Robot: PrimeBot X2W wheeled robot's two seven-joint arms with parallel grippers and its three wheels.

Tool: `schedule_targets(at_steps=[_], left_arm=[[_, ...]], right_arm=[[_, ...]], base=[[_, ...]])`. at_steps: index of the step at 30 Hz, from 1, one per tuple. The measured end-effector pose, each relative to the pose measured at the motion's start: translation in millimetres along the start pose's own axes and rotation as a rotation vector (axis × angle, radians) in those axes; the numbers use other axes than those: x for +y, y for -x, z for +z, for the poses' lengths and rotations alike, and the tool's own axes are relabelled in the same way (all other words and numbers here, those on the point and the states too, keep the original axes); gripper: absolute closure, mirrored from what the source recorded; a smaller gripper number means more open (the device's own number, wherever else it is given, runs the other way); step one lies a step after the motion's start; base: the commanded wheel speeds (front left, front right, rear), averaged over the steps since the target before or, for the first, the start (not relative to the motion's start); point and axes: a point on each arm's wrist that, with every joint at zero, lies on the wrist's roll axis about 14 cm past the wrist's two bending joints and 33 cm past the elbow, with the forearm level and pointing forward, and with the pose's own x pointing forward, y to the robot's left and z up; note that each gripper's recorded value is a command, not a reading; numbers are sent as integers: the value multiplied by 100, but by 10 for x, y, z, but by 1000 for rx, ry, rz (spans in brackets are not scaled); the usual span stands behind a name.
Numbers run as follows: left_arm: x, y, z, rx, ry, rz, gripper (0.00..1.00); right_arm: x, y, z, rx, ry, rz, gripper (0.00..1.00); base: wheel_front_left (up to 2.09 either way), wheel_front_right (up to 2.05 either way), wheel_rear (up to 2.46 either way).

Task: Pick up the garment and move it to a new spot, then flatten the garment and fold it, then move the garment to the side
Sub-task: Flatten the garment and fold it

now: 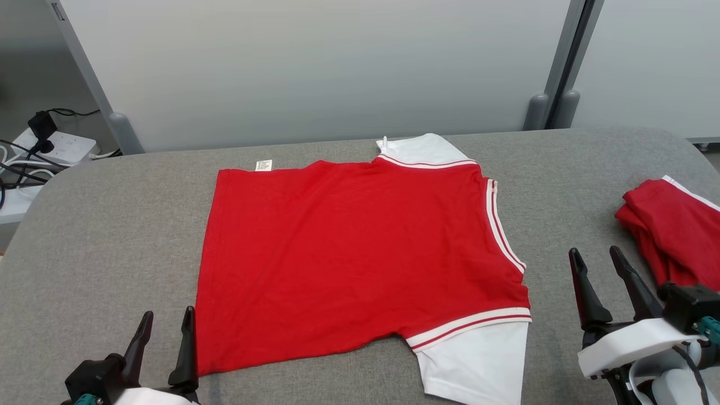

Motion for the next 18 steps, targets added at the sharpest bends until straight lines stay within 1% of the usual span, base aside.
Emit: schedule_targets(at_steps=[5,10,18], left_arm=[[2,0,-5,1,-19,5,0],[56,-4,6,-1,-40,20,0],[91,-12,22,-4,-66,30,0]], right_arm=[[13,18,33,-11,41,5,0],[13,59,-12,3,76,8,0],[44,75,-37,7,91,12,0]], base=[[0,0,0],[0,0,0],[0,0,0]])
